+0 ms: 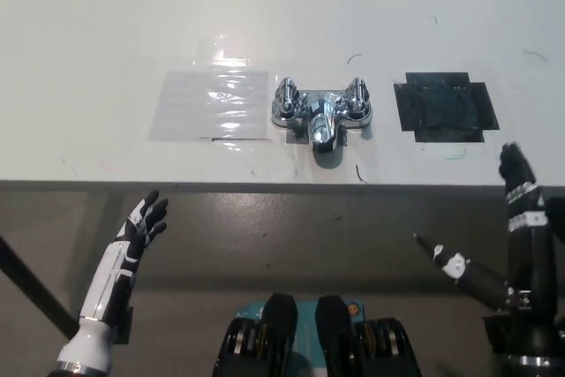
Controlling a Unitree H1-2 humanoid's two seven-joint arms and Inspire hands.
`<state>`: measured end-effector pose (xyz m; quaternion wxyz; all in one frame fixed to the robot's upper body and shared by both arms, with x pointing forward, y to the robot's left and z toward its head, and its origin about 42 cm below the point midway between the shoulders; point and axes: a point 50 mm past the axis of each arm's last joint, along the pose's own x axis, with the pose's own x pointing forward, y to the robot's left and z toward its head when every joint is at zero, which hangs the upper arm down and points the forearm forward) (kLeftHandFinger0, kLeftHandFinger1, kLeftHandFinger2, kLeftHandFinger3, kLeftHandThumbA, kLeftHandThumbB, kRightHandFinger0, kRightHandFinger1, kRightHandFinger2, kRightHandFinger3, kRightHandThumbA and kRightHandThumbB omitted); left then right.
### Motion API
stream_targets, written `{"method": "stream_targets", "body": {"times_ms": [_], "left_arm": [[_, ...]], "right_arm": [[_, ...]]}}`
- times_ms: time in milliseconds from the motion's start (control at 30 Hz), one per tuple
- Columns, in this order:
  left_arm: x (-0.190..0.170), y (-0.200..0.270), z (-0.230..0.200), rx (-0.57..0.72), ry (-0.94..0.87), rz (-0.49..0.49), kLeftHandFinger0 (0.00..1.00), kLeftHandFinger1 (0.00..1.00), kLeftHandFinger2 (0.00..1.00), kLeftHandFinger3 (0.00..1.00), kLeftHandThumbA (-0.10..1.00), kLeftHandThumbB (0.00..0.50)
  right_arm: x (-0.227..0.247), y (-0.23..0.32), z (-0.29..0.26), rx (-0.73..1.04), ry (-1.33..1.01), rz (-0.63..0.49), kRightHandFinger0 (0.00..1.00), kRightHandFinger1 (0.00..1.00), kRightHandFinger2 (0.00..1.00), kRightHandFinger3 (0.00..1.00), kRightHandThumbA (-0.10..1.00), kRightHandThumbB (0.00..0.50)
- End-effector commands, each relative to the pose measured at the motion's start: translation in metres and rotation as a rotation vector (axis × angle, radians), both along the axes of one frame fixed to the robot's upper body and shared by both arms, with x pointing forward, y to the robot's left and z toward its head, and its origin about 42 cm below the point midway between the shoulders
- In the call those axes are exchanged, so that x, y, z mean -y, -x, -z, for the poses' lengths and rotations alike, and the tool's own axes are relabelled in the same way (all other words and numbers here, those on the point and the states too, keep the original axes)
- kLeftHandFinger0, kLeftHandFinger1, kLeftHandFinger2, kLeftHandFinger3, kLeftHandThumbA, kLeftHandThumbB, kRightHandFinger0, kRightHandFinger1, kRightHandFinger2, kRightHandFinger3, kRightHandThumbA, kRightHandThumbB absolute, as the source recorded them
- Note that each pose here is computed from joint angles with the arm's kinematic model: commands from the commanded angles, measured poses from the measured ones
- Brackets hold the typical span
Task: The faucet is at the center of the desk and the robot turn off the faucet by turning the right faucet handle using the right hand
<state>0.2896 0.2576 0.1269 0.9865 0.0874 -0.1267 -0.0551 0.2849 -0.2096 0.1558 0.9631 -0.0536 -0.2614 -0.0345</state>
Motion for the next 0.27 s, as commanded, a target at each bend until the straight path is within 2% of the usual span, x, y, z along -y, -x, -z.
{"method": "stream_targets", "body": {"times_ms": [0, 133, 167, 233], "left_arm": [[-0.006, -0.001, -0.012, 0.056, 0.003, -0.008, 1.0, 1.0, 1.0, 1.0, 1.0, 0.283], [-0.006, -0.002, -0.012, 0.056, 0.005, -0.011, 1.0, 1.0, 1.0, 1.0, 1.0, 0.284], [-0.006, -0.001, -0.012, 0.051, 0.002, -0.011, 1.0, 1.0, 1.0, 1.0, 1.0, 0.291], [-0.006, -0.002, -0.013, 0.052, 0.001, -0.01, 1.0, 1.0, 1.0, 1.0, 1.0, 0.284]], "right_arm": [[-0.008, 0.005, 0.015, 0.009, -0.004, -0.026, 1.0, 1.0, 1.0, 1.0, 1.0, 0.209], [-0.008, 0.004, 0.022, -0.02, -0.01, -0.03, 1.0, 1.0, 1.0, 1.0, 1.0, 0.21], [-0.007, 0.007, 0.036, -0.073, -0.017, -0.031, 1.0, 1.0, 1.0, 1.0, 1.0, 0.181], [-0.006, 0.009, 0.043, -0.099, -0.02, -0.03, 1.0, 1.0, 1.0, 1.0, 1.0, 0.175]]}}
